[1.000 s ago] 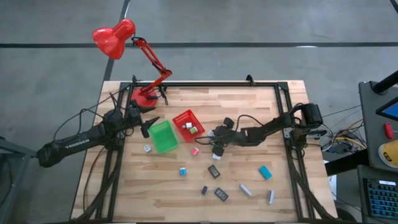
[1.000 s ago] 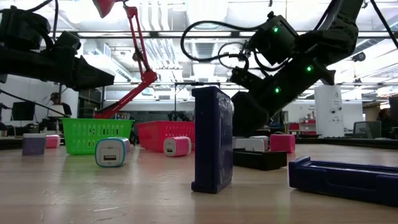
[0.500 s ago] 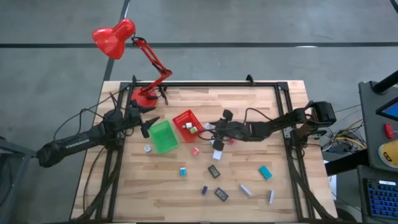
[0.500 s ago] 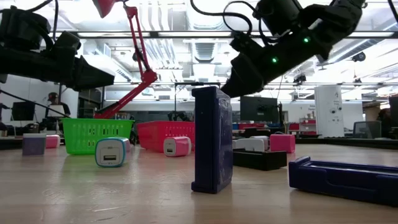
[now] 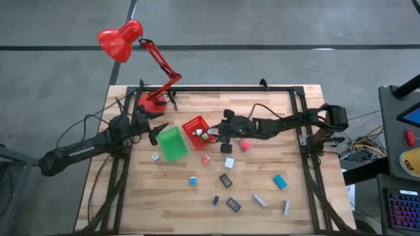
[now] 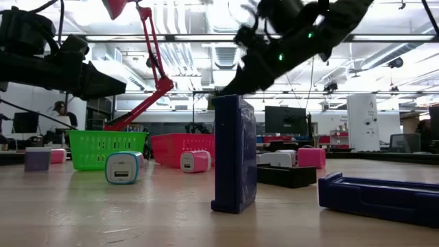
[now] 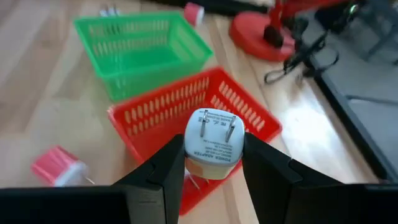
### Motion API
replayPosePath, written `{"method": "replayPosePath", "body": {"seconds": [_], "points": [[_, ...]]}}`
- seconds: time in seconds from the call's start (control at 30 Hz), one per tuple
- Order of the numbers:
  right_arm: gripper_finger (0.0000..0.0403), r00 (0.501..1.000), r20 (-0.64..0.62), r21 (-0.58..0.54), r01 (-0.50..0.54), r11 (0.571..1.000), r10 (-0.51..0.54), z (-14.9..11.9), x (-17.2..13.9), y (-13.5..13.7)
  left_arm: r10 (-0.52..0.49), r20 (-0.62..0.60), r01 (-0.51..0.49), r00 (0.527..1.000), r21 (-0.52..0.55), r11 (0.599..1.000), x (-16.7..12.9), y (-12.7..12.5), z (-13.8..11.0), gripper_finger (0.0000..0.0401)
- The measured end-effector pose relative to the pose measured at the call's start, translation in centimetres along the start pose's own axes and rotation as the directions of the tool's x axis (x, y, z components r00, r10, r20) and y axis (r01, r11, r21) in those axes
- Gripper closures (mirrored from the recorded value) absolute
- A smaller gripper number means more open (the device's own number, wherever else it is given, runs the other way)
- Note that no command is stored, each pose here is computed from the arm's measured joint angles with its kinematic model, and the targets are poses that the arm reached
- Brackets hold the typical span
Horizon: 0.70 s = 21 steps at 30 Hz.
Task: Pick & Place Office items
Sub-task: Put the green charger adapter into the red bin
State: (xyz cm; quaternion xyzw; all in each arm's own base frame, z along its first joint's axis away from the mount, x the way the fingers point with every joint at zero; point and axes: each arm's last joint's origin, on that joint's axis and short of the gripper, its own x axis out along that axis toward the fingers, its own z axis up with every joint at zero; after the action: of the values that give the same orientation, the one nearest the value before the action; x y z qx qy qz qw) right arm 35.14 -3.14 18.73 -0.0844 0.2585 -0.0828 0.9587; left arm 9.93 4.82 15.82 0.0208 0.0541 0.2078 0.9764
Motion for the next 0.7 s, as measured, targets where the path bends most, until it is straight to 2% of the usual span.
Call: {"method": "replayPosePath", "body": {"seconds": [0.3,0.4,0.5,0.7], "points": [[0.0268,0.998,-0.028,0.008,-0.054,0.999,0.054,-0.3,4.1,-1.0,0.002,-0.025,-0.002,1.000,-0.001,1.000,0.1,0.0,-0.2,0.0144],[0.0268,0.994,-0.086,-0.001,-0.065,0.998,0.065,-0.4,5.0,-1.0,0.004,-0.043,-0.004,0.999,-0.001,1.000,0.1,0.0,-0.4,0.0144],[0.0268,0.975,-0.195,0.004,-0.106,0.994,0.105,-0.6,6.1,-0.8,0.004,-0.047,-0.004,0.999,-0.002,1.000,0.1,0.0,-0.4,0.0144],[0.0268,0.953,-0.273,0.007,-0.132,0.991,0.129,0.6,7.8,-0.8,0.003,-0.050,-0.004,0.999,-0.002,1.000,0.2,0.0,-0.5,0.0144]]}}
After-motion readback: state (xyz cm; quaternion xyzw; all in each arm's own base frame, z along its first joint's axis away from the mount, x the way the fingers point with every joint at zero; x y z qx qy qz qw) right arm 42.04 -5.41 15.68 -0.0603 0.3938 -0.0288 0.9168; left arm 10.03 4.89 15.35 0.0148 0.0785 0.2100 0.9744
